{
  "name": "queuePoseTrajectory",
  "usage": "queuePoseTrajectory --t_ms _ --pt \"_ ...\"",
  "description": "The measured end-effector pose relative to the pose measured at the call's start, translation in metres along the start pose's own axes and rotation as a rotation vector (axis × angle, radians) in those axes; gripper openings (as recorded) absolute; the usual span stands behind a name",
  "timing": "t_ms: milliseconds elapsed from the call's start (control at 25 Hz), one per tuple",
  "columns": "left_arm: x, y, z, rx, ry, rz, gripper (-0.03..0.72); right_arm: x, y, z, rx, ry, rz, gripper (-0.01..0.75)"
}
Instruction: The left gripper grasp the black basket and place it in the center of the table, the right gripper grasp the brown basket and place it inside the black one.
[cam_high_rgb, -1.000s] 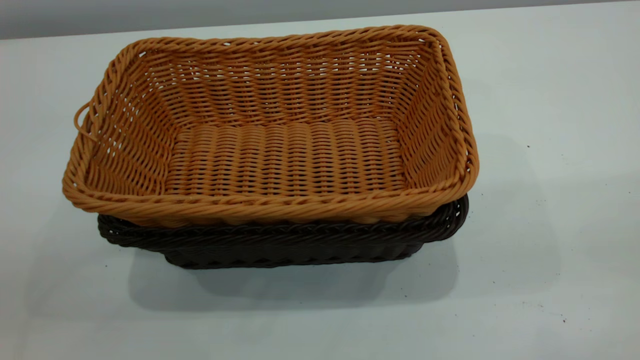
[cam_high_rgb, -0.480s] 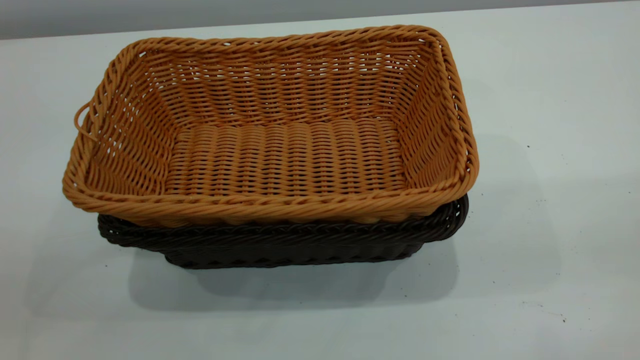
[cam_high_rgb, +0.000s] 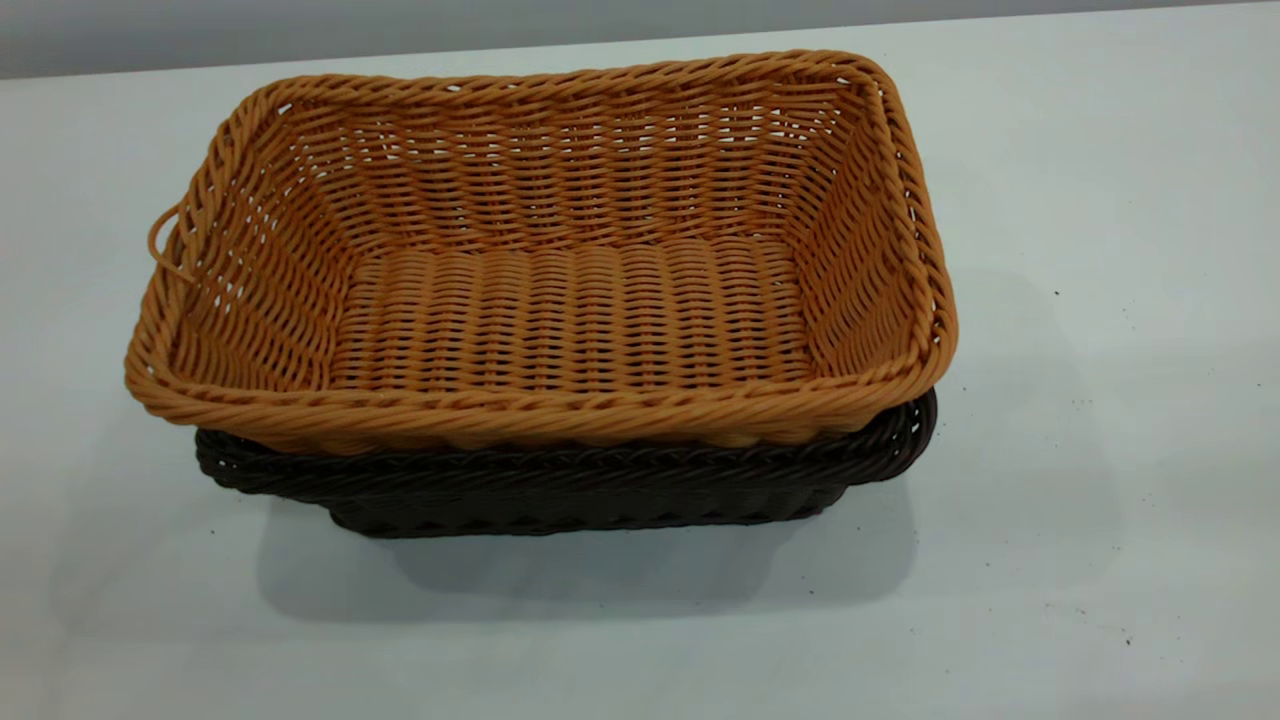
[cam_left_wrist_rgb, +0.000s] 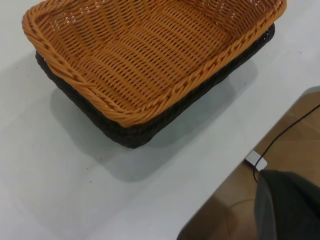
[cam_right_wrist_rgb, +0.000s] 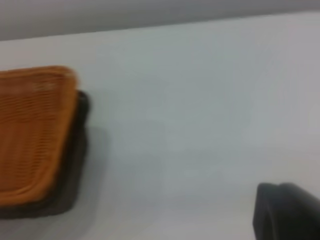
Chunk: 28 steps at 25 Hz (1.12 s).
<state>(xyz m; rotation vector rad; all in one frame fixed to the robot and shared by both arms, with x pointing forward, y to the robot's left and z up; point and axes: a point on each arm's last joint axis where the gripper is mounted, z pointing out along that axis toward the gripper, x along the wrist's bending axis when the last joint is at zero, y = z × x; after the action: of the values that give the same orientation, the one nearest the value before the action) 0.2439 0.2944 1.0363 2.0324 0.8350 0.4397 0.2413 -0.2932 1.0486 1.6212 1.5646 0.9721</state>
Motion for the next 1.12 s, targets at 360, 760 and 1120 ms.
queuePoseTrajectory --t_ms 360,760,1120 --pt "0.0004 -0.0002 0.0000 0.002 0.062 -0.044 -0.001 0.0007 -0.0019 -0.0037 -0.043 -0.123 0.068 0.002" --pt "0.0029 0.0000 -0.0006 -0.004 0.331 -0.224 -0.001 0.0010 -0.0015 -0.0047 -0.046 -0.120 0.067 0.003" --pt "0.0049 -0.0006 -0.0015 -0.005 0.573 -0.385 -0.001 0.0009 -0.0019 -0.0042 -0.044 -0.120 0.067 0.003"
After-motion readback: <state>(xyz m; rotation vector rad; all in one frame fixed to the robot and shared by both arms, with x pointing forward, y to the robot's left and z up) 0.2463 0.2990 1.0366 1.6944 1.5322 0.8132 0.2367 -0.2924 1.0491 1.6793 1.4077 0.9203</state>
